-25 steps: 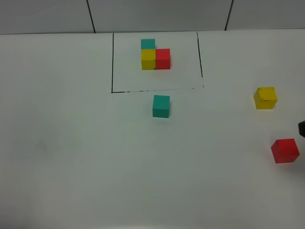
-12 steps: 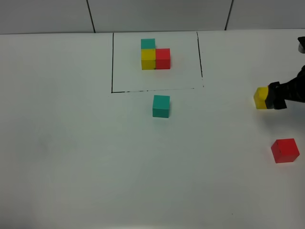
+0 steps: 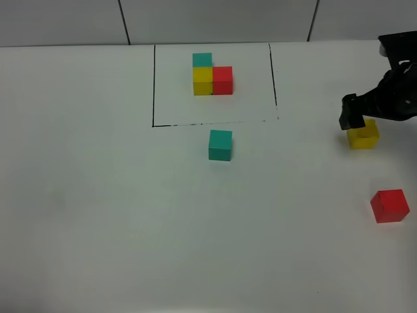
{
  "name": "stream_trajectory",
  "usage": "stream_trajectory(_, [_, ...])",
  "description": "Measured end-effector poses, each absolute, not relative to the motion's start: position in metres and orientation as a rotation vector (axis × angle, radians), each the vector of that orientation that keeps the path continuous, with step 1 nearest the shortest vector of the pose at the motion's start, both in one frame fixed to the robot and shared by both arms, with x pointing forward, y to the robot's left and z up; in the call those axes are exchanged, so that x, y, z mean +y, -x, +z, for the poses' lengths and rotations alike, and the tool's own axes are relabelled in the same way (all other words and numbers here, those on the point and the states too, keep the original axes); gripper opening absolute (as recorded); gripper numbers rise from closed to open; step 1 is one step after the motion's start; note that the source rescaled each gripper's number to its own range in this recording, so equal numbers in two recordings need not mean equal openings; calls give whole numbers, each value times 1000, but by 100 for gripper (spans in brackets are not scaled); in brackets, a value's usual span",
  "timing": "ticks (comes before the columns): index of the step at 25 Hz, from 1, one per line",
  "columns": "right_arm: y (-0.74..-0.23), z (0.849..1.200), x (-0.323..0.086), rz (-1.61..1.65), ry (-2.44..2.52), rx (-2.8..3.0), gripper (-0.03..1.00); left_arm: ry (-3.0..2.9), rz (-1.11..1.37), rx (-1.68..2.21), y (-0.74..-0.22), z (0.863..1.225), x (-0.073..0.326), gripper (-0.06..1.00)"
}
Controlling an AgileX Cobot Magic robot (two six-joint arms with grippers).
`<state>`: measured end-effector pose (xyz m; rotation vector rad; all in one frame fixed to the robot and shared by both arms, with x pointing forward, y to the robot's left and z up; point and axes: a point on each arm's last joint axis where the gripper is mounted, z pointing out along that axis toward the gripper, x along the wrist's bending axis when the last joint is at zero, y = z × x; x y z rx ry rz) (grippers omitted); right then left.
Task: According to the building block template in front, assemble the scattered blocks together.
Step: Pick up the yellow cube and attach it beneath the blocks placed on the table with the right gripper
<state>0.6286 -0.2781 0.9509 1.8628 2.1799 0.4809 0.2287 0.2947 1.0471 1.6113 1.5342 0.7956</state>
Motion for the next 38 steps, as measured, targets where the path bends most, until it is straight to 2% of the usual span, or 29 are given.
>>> stream_trajectory(20, [-642, 904, -280, 330, -1976, 2205, 99, -1612, 796, 1534, -229, 1047, 295, 98])
stream_trajectory(23, [-643, 900, -280, 326, -1978, 2206, 94, -1612, 796, 1534, -229, 1047, 295, 98])
stream_trajectory(32, [-646, 897, -281, 350, -1962, 2187, 66, -1612, 796, 1534, -229, 1047, 295, 98])
stream_trajectory(38, [-646, 897, -281, 349, -1961, 2188, 64, -1612, 796, 1534, -229, 1047, 295, 98])
